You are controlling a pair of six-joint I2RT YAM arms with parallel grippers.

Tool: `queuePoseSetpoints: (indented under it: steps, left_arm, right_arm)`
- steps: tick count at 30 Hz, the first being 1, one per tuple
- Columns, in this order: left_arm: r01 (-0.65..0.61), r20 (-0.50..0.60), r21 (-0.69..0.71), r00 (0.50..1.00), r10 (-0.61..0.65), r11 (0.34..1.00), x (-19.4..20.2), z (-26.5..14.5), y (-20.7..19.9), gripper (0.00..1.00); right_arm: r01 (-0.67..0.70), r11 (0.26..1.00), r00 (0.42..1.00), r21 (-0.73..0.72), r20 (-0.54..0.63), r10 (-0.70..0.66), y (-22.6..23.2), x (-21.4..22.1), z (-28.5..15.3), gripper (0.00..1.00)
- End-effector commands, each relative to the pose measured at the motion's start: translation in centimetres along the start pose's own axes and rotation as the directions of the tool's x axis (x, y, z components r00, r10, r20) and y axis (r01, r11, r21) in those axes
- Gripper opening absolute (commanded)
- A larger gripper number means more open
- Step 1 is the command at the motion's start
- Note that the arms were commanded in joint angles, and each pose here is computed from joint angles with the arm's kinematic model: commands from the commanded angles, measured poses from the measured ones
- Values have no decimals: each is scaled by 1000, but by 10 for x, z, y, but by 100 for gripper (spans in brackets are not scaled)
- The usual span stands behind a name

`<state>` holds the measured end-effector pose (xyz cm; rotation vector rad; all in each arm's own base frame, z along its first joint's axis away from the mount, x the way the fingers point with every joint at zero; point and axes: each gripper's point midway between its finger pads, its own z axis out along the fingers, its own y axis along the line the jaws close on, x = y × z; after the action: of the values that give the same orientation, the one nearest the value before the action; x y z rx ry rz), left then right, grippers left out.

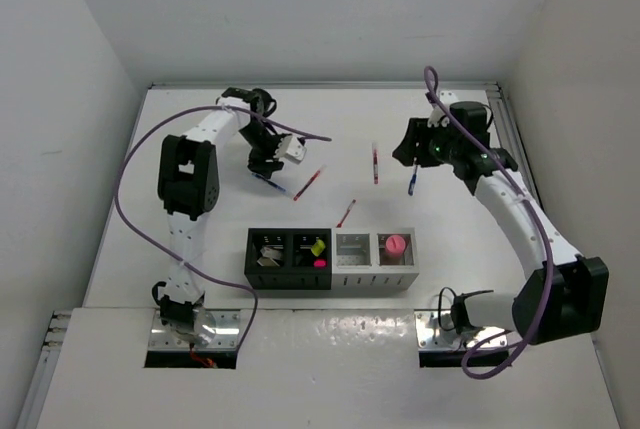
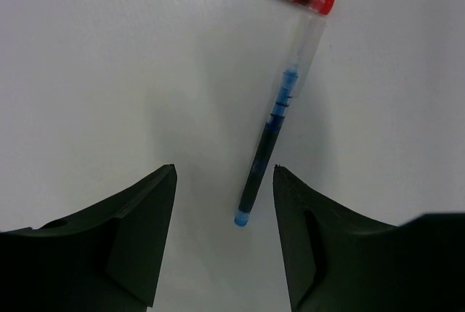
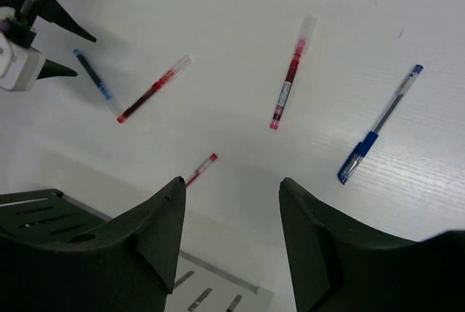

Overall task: Sort the stationery into containers
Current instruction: Pick up the pen from the center of the board.

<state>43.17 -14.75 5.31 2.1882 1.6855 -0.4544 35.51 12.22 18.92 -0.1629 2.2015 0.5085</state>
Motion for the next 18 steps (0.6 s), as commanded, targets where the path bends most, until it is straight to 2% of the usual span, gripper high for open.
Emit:
queuePoseSetpoints:
  steps: [1,8,18]
  left_arm:
    - [-104,-30,59,994,106,993,1,0,-7,62]
    - [-128,-39,144,990,135,981,4,15,-28,60]
    - [-101,-60,161,992,112,982,17,32,-46,47]
  right_arm:
    - [-30,999,999,-37,23,31,4,-22,-11,54]
    - [-68,997,997,-31,17,69,-11,-24,-11,56]
    - [-73,996,997,-42,13,74,-15,-27,-7,55]
